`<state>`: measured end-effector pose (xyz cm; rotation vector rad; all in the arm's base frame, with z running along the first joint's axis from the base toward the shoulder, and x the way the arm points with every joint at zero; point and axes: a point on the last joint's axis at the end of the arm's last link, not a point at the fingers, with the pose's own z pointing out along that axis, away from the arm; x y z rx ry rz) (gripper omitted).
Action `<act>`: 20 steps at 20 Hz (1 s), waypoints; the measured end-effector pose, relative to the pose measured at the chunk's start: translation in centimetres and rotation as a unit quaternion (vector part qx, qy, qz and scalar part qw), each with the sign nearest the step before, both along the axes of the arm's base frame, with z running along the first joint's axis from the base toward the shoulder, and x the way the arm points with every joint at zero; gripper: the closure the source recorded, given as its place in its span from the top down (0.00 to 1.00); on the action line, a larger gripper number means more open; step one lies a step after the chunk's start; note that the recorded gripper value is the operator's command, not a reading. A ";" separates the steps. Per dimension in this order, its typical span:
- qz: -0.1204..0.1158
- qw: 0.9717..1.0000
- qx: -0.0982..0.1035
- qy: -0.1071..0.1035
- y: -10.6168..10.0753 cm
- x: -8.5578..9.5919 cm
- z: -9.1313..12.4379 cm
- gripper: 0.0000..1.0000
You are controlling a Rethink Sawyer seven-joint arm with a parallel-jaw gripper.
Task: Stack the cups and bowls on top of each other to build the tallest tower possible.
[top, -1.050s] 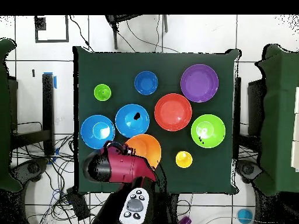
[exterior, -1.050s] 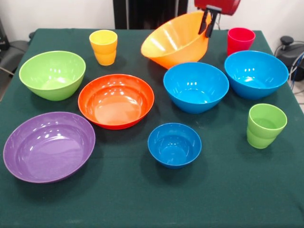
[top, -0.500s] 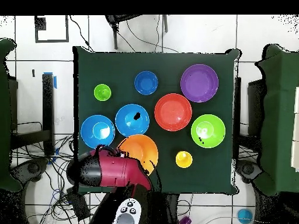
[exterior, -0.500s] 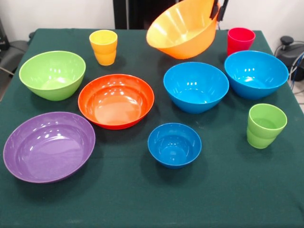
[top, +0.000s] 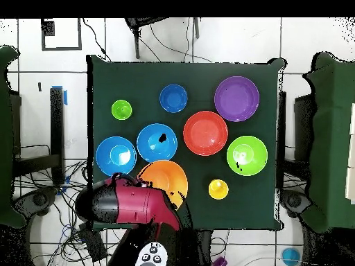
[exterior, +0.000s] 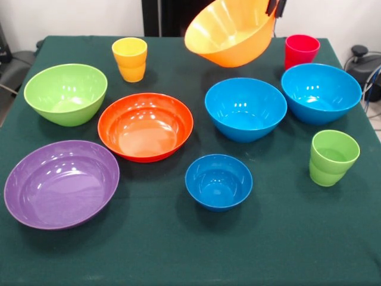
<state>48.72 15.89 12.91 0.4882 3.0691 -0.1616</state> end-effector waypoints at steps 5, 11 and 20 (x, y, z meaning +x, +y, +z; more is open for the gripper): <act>-0.005 1.000 0.001 0.001 -0.3 0.6 1.5 0.00; 0.000 1.000 0.000 0.003 -0.5 2.0 3.7 0.00; 0.000 1.000 -0.002 -0.002 -1.3 4.4 6.1 0.00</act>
